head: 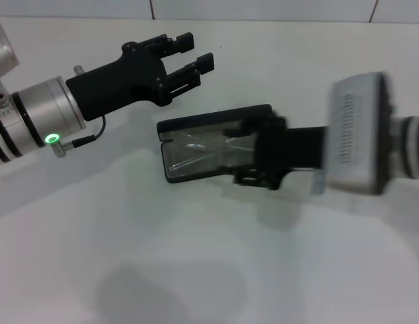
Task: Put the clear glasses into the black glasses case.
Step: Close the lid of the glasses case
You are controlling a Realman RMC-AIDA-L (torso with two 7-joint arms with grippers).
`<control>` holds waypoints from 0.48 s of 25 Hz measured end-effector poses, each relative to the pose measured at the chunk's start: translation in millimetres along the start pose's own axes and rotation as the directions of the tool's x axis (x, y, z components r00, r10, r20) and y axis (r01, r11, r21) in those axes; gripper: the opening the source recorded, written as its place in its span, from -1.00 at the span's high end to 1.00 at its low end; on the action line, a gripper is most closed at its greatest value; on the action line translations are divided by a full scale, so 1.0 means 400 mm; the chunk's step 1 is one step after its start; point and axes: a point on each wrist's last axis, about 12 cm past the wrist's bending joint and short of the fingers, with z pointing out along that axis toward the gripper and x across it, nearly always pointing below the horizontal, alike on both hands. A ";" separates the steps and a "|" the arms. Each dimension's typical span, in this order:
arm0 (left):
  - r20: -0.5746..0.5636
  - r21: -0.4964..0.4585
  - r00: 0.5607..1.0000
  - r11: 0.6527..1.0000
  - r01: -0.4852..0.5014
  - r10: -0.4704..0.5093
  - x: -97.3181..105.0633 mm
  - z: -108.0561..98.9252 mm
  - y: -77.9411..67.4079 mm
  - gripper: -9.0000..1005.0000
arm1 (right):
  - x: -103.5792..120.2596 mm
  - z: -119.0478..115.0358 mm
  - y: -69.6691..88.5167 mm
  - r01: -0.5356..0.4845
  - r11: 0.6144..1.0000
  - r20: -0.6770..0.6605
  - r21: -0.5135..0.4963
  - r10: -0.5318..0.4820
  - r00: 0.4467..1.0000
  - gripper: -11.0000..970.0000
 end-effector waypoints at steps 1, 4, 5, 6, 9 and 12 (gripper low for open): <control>-0.003 0.001 1.000 1.000 -0.001 0.001 0.000 0.002 0.001 -0.10 | 0.004 -0.020 -0.003 -0.013 1.000 0.015 -0.010 0.014 1.000 -0.18; -0.026 -0.013 1.000 1.000 -0.004 0.004 0.000 0.009 0.009 -0.10 | 0.031 -0.102 -0.018 -0.087 0.995 0.066 -0.055 0.091 0.994 -0.18; -0.043 -0.024 0.999 1.000 -0.003 0.002 0.002 0.014 0.014 -0.10 | 0.046 -0.129 -0.025 -0.119 0.991 0.079 -0.065 0.124 0.989 -0.18; -0.067 -0.039 0.998 0.999 -0.001 -0.001 0.005 0.021 0.021 -0.10 | 0.064 -0.157 -0.033 -0.162 0.985 0.095 -0.060 0.167 0.981 -0.18; -0.147 -0.091 0.989 0.996 0.018 -0.031 0.014 0.042 0.042 -0.10 | 0.126 -0.245 -0.055 -0.305 0.952 0.183 0.014 0.298 0.937 -0.18; -0.240 -0.116 0.969 0.993 0.025 -0.052 0.022 0.066 0.056 -0.10 | 0.192 -0.332 -0.061 -0.437 0.891 0.328 0.121 0.380 0.865 -0.18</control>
